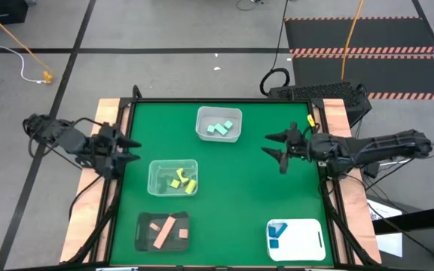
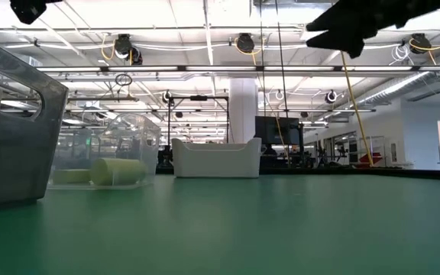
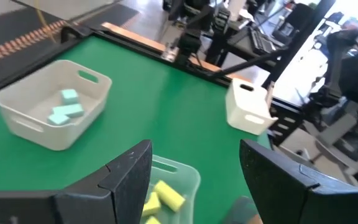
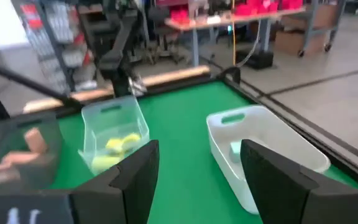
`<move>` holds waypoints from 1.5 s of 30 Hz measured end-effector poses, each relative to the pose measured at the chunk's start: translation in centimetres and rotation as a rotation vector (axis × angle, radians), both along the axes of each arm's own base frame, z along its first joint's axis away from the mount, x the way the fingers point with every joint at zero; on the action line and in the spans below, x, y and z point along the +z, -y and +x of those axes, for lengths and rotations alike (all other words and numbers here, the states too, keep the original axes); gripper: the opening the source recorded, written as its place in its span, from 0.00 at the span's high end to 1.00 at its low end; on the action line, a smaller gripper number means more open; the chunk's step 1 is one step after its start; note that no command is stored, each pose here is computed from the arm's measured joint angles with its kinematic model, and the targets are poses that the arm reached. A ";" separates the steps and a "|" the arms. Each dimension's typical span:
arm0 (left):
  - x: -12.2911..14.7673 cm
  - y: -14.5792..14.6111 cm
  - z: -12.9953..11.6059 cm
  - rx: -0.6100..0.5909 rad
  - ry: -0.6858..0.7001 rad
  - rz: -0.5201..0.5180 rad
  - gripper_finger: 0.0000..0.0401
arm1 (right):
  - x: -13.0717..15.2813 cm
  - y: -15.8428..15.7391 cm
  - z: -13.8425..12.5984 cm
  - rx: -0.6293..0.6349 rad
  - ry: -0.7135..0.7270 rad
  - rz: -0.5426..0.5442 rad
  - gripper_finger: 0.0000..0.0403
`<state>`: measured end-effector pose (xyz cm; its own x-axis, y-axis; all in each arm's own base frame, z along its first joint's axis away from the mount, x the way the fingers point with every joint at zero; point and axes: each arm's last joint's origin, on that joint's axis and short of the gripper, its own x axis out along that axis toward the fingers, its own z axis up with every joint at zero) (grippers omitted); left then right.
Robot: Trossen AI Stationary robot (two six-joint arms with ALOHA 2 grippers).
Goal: Sort & place blocks by color
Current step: Return to Home Position
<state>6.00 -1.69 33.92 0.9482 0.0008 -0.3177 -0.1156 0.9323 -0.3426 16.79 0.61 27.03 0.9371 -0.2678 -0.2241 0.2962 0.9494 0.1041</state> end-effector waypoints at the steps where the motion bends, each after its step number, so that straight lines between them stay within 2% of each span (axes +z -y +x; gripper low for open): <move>1: 0.0 -0.1 -0.2 0.005 0.001 0.007 0.39 | -0.5 0.2 0.1 -0.010 0.031 0.002 0.46; 9: -0.2 -0.3 -0.1 0.025 0.006 0.059 0.39 | -4.8 1.2 -0.2 -0.078 0.186 0.072 0.46; 17: -2.9 0.0 1.0 0.069 -0.065 0.061 0.39 | -7.2 1.3 -1.3 -0.080 0.338 0.096 0.46; 21: -4.4 0.3 2.0 0.074 -0.053 0.072 0.39 | -7.9 1.3 -1.6 -0.087 0.331 0.103 0.46; 32: -10.3 1.0 4.6 0.121 -0.013 0.046 0.39 | -10.4 1.4 -2.4 -0.107 0.293 0.221 0.46; 39: -13.2 0.8 5.3 0.159 0.007 0.035 0.39 | -10.8 1.4 -2.5 -0.124 0.319 0.343 0.46; 45: -15.7 0.6 5.6 0.185 0.018 0.021 0.39 | -10.9 1.4 -2.5 -0.128 0.320 0.360 0.46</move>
<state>11.60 -2.29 18.21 0.9368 0.1824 -0.2987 -0.2800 0.9027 -0.3268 14.28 -0.76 16.13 0.9387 -0.3434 -0.0297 0.3073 0.7946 0.5236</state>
